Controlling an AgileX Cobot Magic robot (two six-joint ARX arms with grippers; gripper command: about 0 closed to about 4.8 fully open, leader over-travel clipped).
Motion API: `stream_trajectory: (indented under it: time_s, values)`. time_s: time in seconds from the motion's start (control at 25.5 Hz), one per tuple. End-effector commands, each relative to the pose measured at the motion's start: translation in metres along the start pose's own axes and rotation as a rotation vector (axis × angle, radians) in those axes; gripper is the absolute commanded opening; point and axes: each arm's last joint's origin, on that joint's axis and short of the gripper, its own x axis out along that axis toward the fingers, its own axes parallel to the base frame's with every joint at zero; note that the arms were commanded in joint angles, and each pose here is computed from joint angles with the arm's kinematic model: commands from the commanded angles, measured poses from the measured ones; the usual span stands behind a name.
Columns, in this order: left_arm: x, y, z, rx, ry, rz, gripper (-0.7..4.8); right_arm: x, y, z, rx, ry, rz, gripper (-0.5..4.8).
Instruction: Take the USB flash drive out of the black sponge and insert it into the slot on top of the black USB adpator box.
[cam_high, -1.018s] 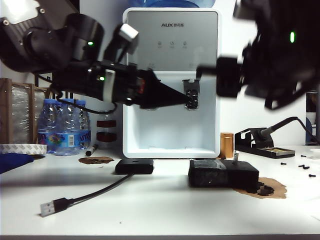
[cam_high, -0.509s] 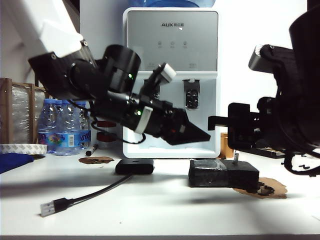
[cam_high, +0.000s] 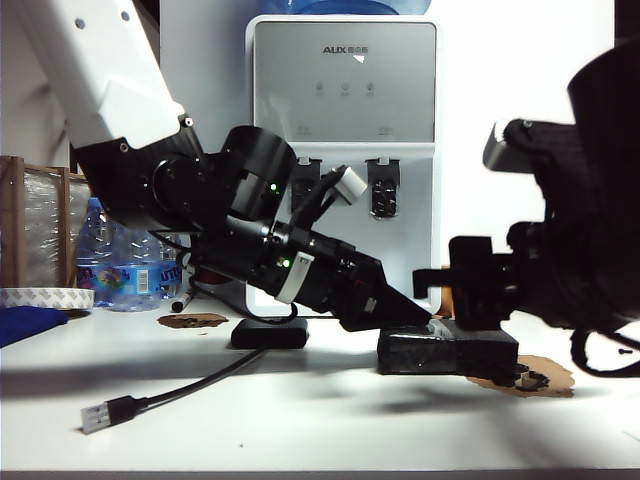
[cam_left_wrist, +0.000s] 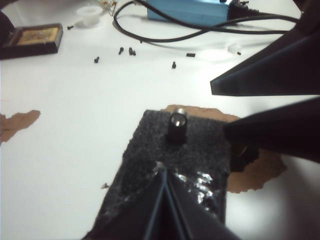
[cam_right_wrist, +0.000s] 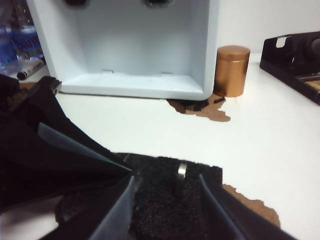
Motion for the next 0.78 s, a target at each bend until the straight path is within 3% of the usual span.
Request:
stream_trajectory:
  time_s: [0.04, 0.27, 0.78]
  values:
    - [0.001, 0.000, -0.002, 0.002, 0.011, -0.004, -0.04, 0.014, 0.009, 0.002, 0.011, -0.024, 0.001, 2.14]
    - [0.001, -0.001, -0.006, -0.021, 0.039, -0.015, -0.04, 0.029, 0.014, 0.004, 0.089, -0.061, -0.140, 2.10]
    - [0.001, -0.001, -0.006, -0.021, 0.039, -0.015, -0.04, 0.028, 0.013, 0.001, 0.080, -0.043, -0.171, 2.12]
